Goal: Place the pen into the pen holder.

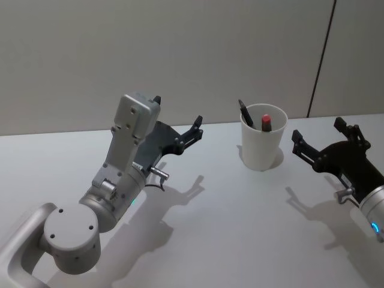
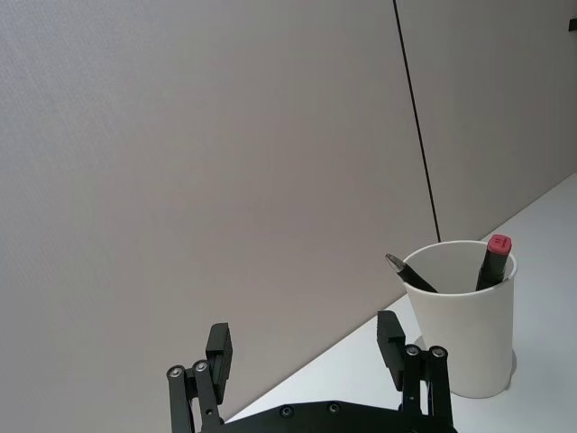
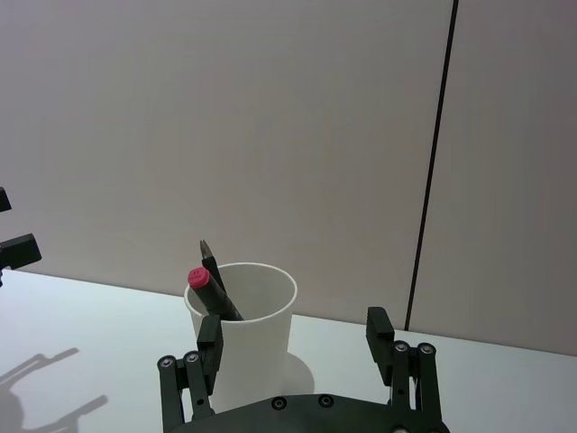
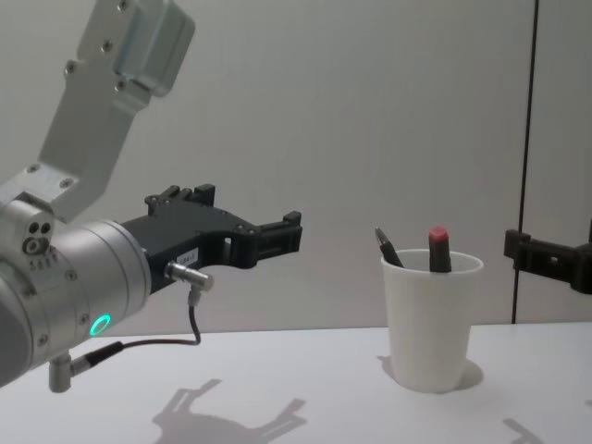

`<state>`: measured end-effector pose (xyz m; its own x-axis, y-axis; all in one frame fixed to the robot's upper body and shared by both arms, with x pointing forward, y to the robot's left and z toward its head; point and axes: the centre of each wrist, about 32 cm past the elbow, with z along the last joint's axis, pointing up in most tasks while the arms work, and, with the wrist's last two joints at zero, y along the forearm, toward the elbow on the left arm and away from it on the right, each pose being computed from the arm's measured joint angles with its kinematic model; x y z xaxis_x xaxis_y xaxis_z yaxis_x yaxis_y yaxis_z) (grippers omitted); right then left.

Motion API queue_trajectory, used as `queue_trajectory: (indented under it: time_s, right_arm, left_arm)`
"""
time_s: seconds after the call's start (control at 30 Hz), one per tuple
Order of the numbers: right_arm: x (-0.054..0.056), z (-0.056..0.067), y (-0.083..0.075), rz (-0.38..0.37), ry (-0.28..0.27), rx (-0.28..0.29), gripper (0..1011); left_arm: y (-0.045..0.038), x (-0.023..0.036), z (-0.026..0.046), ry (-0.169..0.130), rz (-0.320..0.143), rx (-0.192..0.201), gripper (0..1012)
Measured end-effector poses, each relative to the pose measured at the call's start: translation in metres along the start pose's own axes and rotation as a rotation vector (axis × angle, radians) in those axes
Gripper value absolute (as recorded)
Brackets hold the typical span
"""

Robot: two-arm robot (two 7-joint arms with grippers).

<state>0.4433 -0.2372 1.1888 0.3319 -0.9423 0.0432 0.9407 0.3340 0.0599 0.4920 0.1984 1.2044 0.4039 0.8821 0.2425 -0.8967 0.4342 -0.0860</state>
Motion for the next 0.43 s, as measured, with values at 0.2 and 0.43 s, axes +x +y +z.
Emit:
queue_trajectory:
  time_s: [0.2,0.43]
  right_arm:
    - [-0.0001,-0.0001,0.0,0.001,0.0,0.0,1002]
    - [-0.0001,0.0,0.0,0.001,0.0,0.001,1002]
  left_arm:
    - [0.0,0.0,0.0,0.0,0.0,0.0,1001]
    - [0.0,0.0,0.0,0.0,0.0,0.0,1001]
